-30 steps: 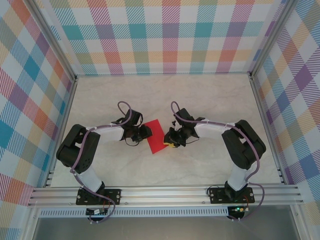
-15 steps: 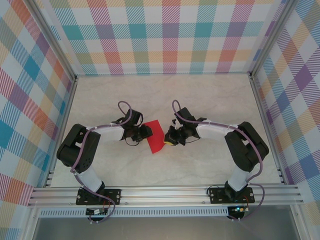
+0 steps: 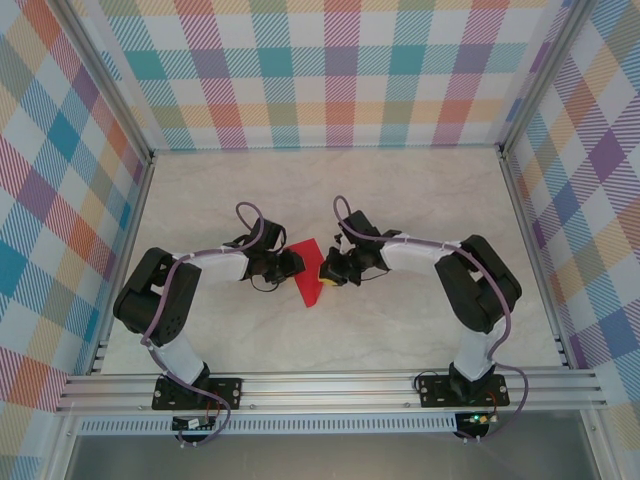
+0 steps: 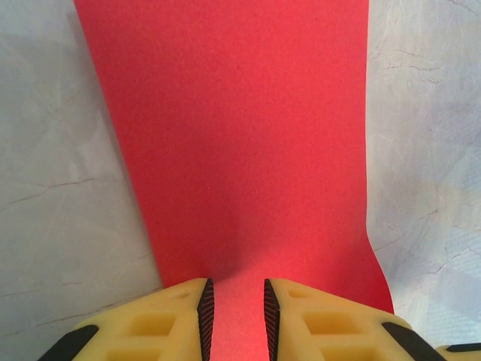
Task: Fold a paper plane with a square sheet of paper (pick it up from the middle)
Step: Third fold the triangle at the center of the table.
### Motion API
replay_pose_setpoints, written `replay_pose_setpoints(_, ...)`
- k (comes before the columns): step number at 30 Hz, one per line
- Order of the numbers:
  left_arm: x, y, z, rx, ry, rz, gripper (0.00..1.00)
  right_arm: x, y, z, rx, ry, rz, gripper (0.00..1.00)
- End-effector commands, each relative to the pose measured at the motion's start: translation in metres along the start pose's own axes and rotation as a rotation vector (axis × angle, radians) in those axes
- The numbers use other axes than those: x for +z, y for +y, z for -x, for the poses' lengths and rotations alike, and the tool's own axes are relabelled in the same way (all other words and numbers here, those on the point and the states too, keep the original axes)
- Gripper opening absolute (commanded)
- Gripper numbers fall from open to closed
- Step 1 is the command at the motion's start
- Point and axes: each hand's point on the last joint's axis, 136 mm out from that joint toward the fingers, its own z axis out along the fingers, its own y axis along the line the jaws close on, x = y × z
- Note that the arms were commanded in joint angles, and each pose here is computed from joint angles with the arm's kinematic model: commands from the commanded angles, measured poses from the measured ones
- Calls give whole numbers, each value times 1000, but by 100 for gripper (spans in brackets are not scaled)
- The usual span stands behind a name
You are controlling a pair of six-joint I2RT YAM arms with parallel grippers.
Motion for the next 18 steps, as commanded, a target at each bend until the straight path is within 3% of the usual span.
replay_pose_setpoints(1,-4,-2,7,-12,-2,3,27,6,16,7,-21,0,35,6)
replay_pose_setpoints(13,-20,-18,17,-2,-49,-33,32,19,21,12,-52,14,28,6)
replay_pose_setpoints(18,-21,-6,23,-8,-82,24,32,24,20,13,-60,21,23,6)
